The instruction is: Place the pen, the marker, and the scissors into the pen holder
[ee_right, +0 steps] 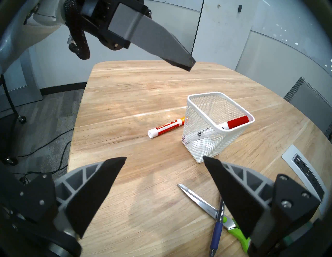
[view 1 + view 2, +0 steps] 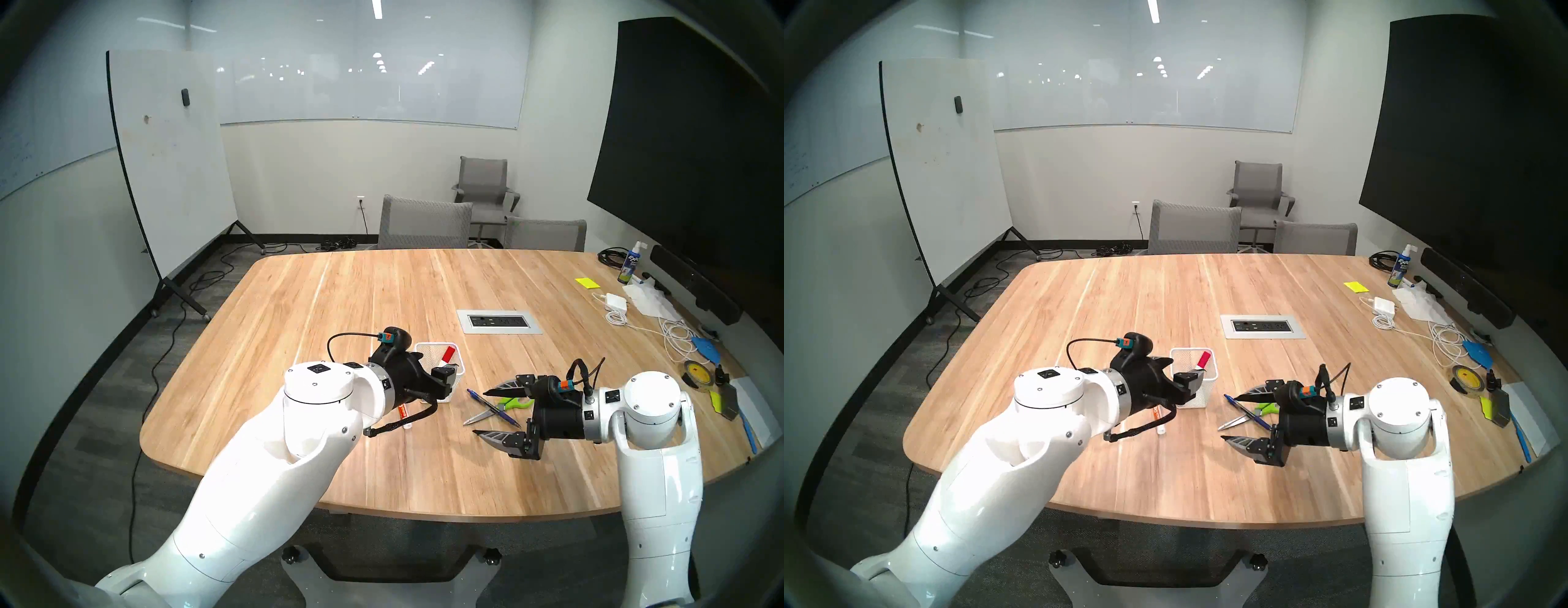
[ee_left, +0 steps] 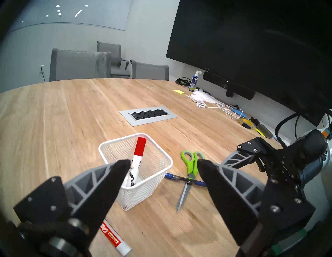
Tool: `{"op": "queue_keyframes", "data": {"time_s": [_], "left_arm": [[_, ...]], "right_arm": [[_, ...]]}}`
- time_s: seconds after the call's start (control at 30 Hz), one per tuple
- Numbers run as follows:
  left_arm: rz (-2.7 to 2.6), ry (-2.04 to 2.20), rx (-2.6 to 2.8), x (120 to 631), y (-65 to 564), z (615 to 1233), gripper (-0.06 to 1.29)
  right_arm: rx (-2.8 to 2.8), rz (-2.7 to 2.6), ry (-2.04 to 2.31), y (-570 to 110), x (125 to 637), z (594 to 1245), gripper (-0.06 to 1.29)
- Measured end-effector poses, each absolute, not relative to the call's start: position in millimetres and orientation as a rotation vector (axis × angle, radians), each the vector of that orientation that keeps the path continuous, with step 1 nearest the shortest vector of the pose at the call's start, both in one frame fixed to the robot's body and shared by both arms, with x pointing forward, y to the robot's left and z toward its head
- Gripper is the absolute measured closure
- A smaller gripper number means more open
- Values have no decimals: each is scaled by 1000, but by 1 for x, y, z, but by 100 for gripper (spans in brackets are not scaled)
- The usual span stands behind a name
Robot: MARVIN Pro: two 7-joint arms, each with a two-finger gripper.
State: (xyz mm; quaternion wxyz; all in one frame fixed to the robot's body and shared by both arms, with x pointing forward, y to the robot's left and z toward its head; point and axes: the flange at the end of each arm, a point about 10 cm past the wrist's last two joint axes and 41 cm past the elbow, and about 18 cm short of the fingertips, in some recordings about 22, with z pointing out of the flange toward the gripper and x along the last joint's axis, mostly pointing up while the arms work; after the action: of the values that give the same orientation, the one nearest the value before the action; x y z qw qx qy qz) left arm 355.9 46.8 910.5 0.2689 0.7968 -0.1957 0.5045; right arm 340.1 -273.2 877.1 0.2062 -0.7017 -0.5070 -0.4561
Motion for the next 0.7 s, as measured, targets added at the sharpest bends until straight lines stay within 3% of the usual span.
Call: {"op": "queue_keyframes", "data": {"time_s": [0.2,0.7], "left_arm": [[1371,-470,2189,349,45,910,16],[1335,-356,2297,335,41,906,16]], "right_arm": [[-1955,-1271,-1413,-273,340,877,0],[-1955,-1271,-1413,-273,340,877,0]]}}
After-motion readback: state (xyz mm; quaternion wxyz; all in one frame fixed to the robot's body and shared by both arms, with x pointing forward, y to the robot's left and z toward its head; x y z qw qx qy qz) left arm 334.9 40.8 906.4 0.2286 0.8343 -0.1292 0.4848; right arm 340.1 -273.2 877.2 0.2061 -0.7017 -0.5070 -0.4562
